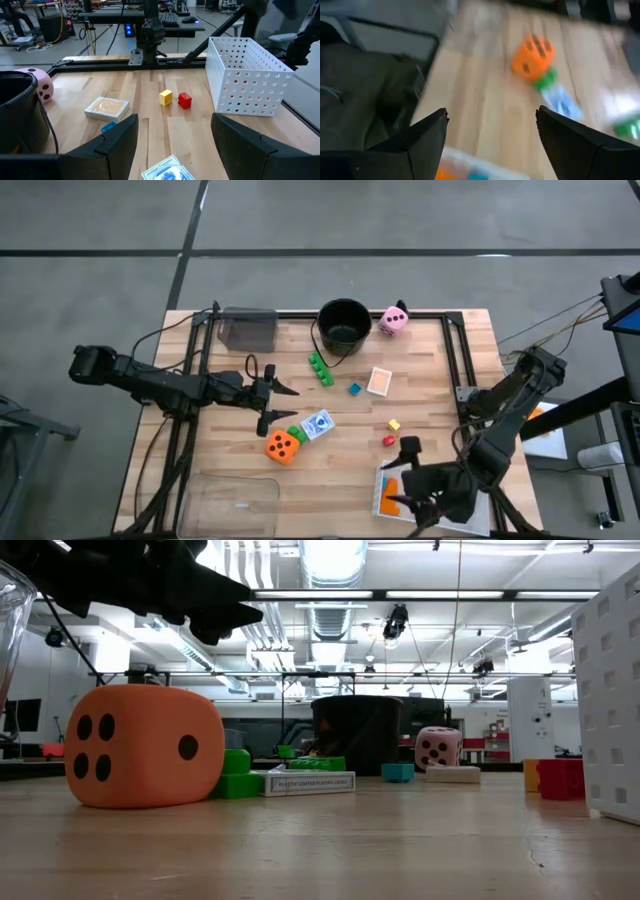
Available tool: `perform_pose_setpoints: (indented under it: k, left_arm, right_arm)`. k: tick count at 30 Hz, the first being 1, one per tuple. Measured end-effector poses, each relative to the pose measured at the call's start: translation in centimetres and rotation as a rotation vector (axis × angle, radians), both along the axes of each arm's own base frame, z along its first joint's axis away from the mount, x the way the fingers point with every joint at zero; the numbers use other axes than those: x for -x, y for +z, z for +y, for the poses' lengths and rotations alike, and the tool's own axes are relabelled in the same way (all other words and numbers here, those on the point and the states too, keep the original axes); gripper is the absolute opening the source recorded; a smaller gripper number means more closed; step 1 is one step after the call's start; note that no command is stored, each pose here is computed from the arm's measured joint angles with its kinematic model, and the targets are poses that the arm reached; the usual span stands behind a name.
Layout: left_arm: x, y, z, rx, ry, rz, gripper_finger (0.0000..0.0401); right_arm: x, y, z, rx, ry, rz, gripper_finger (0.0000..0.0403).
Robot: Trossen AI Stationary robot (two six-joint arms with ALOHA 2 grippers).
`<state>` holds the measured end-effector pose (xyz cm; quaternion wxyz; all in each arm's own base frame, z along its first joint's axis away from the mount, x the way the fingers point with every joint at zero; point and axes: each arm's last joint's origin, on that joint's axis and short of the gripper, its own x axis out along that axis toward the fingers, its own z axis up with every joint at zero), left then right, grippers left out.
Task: Pick & Place Toys
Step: Put the light yellow game piece into the white bin
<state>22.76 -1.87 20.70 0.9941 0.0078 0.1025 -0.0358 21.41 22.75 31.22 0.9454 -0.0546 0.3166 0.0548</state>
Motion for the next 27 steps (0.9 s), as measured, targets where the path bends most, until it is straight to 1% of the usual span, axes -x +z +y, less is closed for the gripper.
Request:
perform_pose_setpoints:
  k: [3, 6, 9, 12, 16, 20, 23, 27]
  left_arm:
    - [0.0, 0.0, 0.0, 0.000, 0.000, -0.004, 0.0253]
    - [0.0, 0.0, 0.0, 0.000, 0.000, -0.005, 0.0253]
    - [0.0, 0.0, 0.0, 0.000, 0.000, -0.005, 0.0253]
    - [0.0, 0.0, 0.0, 0.000, 0.000, -0.005, 0.0253]
    - [0.0, 0.0, 0.0, 0.004, 0.000, -0.004, 0.0253]
    - [0.0, 0.0, 0.0, 0.007, 0.001, -0.004, 0.0253]
    - [-0.1, -0.1, 0.0, 0.002, -0.001, -0.007, 0.0253]
    - [0.1, -0.9, 0.0, -0.025, -0.006, -0.059, 0.0253]
  right_arm:
    - [-0.9, -0.4, 0.5, 0.025, 0.099, -0.121, 0.0297]
    - [-2.0, -1.3, 0.5, 0.025, 0.207, -0.217, 0.0297]
    - [-3.1, -2.6, -0.4, 0.000, 0.276, -0.258, 0.0297]
    - [-3.9, -3.8, -2.0, -0.002, 0.287, -0.255, 0.0297]
    - [-4.3, -4.8, -5.0, -0.001, 0.251, -0.227, 0.0297]
    - [-3.6, -5.3, -8.4, 0.000, 0.182, -0.193, 0.0297]
    - [-2.0, -5.3, -11.5, -0.018, 0.086, -0.131, 0.0297]
    - [0.9, -4.9, -15.5, -0.068, -0.093, -0.002, 0.0297]
